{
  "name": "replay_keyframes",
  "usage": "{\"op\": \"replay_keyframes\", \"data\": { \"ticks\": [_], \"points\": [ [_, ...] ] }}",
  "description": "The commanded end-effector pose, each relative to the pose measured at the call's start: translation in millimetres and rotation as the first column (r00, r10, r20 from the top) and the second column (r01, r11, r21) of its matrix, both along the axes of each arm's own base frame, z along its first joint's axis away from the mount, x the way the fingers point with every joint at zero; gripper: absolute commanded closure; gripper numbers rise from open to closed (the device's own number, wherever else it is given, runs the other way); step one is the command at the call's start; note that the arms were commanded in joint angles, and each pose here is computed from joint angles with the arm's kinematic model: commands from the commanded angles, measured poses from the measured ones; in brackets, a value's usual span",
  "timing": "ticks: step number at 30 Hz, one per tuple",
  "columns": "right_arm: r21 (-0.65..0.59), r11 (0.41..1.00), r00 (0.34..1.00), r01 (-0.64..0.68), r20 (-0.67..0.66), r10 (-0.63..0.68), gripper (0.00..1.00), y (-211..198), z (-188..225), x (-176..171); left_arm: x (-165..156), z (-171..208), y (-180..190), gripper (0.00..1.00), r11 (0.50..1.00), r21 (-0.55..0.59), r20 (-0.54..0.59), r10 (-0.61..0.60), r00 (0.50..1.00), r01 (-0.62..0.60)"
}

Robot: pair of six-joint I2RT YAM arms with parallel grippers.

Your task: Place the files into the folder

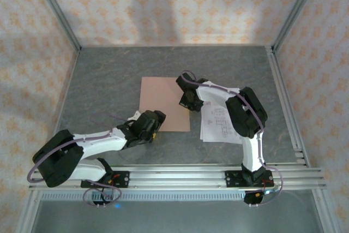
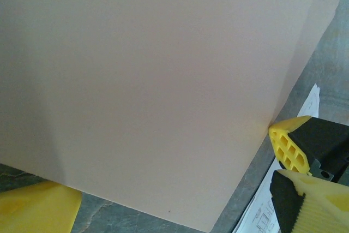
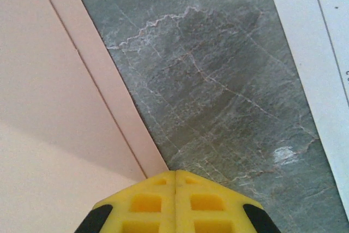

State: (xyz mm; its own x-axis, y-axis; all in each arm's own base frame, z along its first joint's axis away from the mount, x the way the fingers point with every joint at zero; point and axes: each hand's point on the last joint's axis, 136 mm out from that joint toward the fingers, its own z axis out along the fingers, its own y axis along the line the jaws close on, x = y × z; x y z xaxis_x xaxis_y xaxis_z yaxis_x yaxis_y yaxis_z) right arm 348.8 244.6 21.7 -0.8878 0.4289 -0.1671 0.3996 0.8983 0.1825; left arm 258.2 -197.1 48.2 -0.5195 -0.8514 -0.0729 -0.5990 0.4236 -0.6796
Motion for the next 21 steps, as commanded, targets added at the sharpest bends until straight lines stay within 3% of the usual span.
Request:
{"op": "replay_keyframes", "data": {
  "ticks": [1,11,21],
  "points": [
    [-0.077,0.997,0.996,0.022,-0.082,-0.029,1.0,-18,-27,-15,14,19,-3,0.11,1.0,0.005,0.071,0.028,0.997,-0.029],
    [-0.125,0.992,0.995,0.007,-0.099,-0.02,1.0,-26,-30,-16,18,41,-5,0.21,1.0,0.006,0.124,0.013,0.992,-0.014],
    [-0.087,0.996,0.996,0.027,-0.087,-0.034,1.0,-26,-30,-16,17,57,13,0.55,0.997,0.009,0.188,0.079,0.979,-0.082]
  ]
}}
